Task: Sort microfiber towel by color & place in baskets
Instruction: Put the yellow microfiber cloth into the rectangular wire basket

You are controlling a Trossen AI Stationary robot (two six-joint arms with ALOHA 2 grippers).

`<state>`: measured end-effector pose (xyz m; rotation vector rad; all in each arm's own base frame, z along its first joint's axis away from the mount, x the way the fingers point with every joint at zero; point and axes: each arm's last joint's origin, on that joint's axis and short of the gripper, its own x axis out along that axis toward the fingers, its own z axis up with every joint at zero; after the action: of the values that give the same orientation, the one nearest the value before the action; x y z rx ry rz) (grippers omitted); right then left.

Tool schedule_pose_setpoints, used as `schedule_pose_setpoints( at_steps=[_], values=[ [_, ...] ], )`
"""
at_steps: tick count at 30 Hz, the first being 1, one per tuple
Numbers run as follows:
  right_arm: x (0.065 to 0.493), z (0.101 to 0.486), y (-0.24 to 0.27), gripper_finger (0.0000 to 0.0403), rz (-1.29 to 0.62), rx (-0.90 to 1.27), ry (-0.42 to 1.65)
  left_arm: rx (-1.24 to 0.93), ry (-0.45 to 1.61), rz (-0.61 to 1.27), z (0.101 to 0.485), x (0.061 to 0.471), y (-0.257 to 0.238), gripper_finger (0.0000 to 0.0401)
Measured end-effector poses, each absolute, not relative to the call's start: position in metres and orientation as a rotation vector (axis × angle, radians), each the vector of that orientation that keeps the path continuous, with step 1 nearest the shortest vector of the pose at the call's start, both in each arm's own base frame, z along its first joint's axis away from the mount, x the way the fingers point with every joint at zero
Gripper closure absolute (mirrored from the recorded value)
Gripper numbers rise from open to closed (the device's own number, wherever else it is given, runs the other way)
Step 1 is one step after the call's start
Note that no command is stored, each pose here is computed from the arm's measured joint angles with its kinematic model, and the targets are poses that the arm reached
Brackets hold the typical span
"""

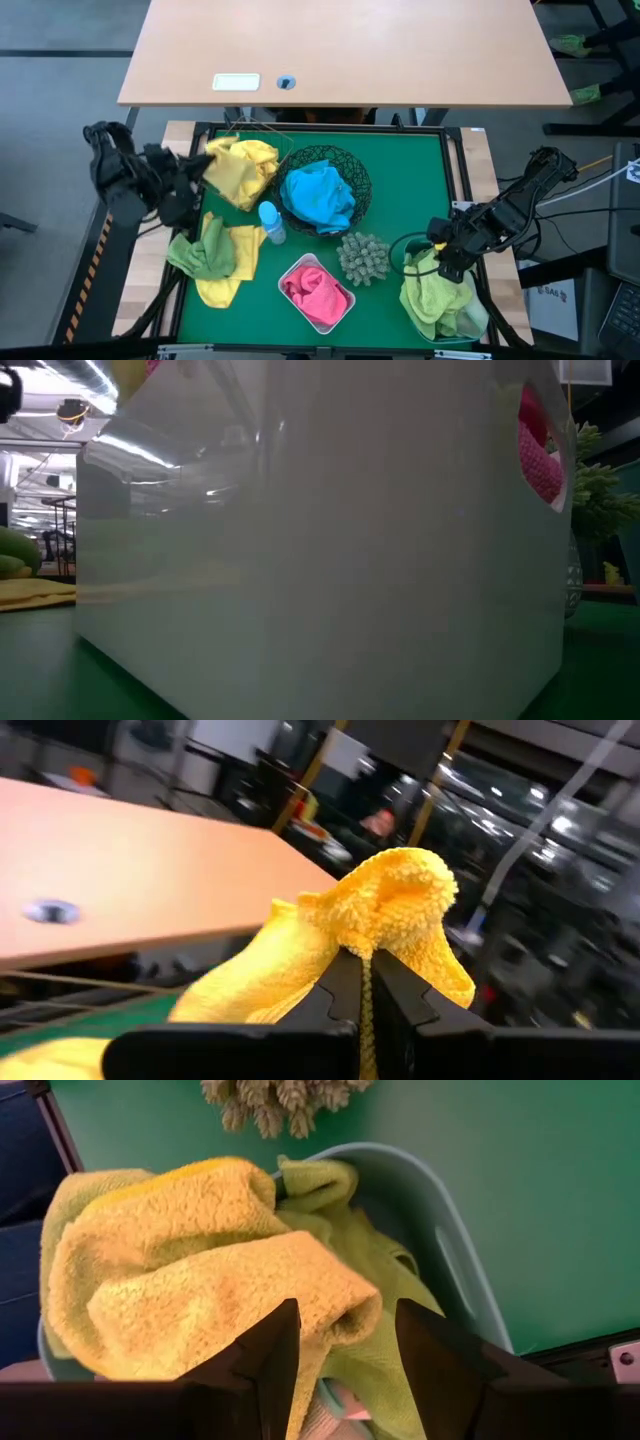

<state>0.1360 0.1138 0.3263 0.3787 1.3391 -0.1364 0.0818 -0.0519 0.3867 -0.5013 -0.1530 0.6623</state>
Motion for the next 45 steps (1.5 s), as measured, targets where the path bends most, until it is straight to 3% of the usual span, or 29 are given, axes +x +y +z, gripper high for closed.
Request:
schedule_pose_setpoints(
  at_steps=[11,28,39,45],
  values=[
    [0.14,0.328,0.116,0.0235,-0.119,0.391,1.286,-0.381,-0.173,0.943,0.387,0.079,-0.018,0.0401],
    [0.169,0.349,0.137,0.0235,0.263,0.155,0.862,-0.28,-0.064,1.262,0.374,0.116,0.005,0.0401],
    [0.173,0.355,0.141,0.0235,0.356,0.04,0.759,-0.212,0.358,1.408,0.338,0.172,0.047,0.0401],
    [0.173,0.355,0.141,0.0235,0.356,0.039,0.76,-0.227,0.69,1.361,0.308,0.199,0.078,0.0401]
  ],
)
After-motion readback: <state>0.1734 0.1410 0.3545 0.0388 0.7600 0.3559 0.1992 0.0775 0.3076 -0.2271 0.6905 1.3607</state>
